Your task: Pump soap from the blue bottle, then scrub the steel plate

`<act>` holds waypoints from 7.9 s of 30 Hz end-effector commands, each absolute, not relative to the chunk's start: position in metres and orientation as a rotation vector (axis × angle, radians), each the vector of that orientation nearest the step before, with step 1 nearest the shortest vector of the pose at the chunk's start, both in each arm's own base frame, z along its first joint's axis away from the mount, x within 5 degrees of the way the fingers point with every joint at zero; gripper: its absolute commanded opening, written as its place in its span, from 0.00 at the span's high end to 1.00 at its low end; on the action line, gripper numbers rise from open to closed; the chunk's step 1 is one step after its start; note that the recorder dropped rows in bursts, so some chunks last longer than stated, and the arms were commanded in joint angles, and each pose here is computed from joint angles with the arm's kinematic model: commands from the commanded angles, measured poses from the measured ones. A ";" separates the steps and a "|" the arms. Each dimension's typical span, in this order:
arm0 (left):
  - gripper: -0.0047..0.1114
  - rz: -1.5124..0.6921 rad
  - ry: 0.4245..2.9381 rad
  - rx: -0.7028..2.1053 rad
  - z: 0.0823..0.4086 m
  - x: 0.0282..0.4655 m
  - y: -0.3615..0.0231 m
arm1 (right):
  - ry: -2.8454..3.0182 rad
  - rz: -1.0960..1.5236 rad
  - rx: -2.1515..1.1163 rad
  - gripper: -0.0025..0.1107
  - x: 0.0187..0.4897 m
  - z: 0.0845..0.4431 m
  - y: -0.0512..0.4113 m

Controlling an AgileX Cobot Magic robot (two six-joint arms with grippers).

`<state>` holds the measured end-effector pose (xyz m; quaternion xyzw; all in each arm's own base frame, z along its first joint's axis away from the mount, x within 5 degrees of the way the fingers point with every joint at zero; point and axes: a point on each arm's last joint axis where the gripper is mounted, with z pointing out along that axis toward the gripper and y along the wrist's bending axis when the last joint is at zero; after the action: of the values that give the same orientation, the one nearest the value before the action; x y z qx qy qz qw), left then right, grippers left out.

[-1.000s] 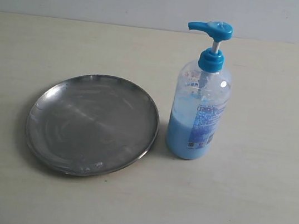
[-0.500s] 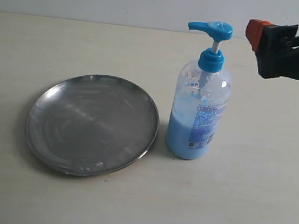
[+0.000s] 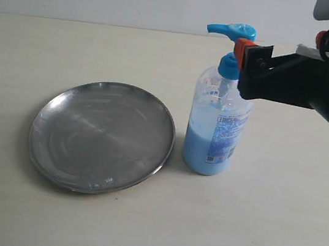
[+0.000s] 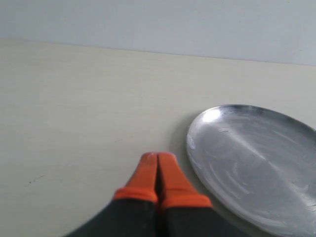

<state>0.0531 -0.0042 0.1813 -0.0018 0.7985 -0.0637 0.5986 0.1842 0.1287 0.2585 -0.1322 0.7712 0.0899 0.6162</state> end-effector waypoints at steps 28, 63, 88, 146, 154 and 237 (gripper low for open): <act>0.96 -0.148 1.841 -0.006 0.181 0.053 -0.004 | 1.838 0.138 -0.271 0.05 0.124 0.186 0.170; 0.96 -0.148 1.841 -0.006 0.181 0.053 -0.004 | 1.836 0.099 -0.227 0.05 0.155 0.152 0.172; 0.96 -0.148 1.841 -0.006 0.181 0.053 -0.004 | 1.822 0.083 -0.202 0.05 0.156 0.154 0.170; 0.96 -0.148 1.841 -0.006 0.181 0.053 -0.004 | 1.807 0.107 -0.339 0.05 0.154 0.150 0.179; 0.96 -0.148 1.841 -0.006 0.181 0.053 -0.004 | 1.849 0.073 -0.332 0.05 0.154 0.146 0.176; 0.96 -0.148 1.841 -0.006 0.181 0.053 -0.004 | 1.877 0.077 -0.178 0.05 0.222 0.122 0.196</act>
<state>0.0531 -0.0042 0.1813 -0.0018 0.7985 -0.0637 0.5986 0.2203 0.1954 0.1280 -0.0697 0.8001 0.0419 0.5943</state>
